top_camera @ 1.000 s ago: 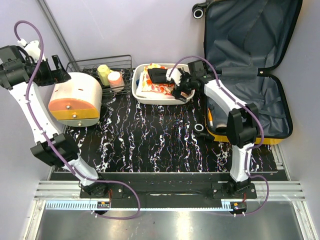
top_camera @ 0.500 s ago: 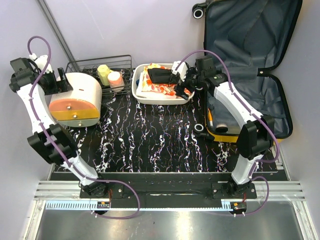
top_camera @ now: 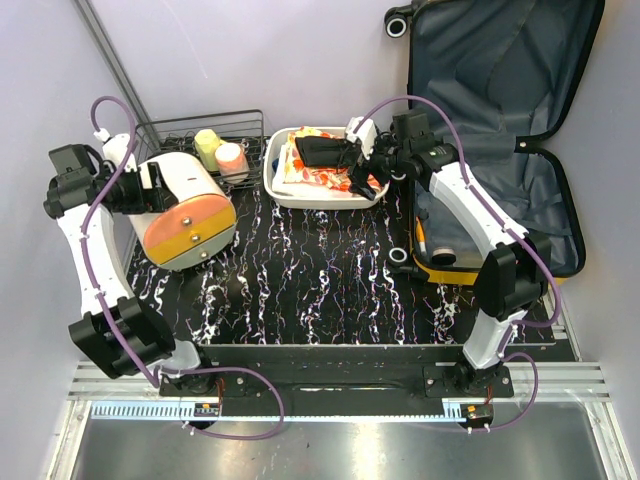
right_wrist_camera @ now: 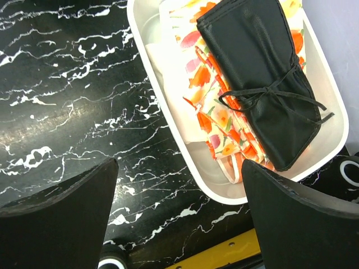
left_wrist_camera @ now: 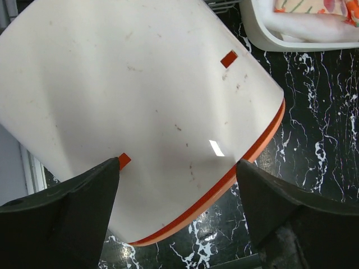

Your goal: Open, take out, and arrange the luggage

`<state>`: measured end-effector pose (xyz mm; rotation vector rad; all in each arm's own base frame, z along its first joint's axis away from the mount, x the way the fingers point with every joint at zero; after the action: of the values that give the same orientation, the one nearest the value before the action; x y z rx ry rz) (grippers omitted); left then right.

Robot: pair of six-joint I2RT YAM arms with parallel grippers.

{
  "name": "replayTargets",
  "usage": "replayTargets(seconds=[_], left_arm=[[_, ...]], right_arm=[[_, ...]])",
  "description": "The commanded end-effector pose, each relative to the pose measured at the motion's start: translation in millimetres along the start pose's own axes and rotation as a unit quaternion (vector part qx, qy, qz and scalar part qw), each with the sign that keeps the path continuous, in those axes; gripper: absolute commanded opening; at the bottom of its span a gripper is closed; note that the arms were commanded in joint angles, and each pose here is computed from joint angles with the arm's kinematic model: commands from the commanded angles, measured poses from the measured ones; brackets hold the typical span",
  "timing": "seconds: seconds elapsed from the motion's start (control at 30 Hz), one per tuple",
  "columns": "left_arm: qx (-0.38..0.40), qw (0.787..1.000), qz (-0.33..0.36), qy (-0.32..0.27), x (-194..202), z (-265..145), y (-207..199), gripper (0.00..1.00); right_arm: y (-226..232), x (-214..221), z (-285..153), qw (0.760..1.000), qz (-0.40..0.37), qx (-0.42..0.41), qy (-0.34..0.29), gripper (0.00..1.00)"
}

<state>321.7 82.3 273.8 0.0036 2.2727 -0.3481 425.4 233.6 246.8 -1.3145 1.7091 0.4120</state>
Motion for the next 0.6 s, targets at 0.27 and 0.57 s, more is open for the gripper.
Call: replayTargets(seconds=[0.27, 0.57], left_arm=[[0.131, 0.988, -0.049, 0.062, 17.0, -31.3, -85.9, 0.89], [0.023, 0.999, 0.013, -0.031, -84.1, -31.8, -15.4, 0.96]], right_arm=[[7.0, -34.1, -7.5, 0.997, 0.059, -0.02, -0.048, 1.0], [26.6, -38.1, -13.3, 0.989, 0.119, -0.057, -0.063, 1.0]])
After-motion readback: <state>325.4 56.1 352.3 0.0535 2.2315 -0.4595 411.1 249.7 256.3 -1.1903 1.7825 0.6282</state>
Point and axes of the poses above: each gripper's point midway between its finger pads, its own z axis out along the fingers, its own y axis along the line the jaws close on, x = y × z, the point moved 2 cm from there along -z, back along the fingers, and after that the axes turned 2 degrees about -z, right-handed, at the moved point
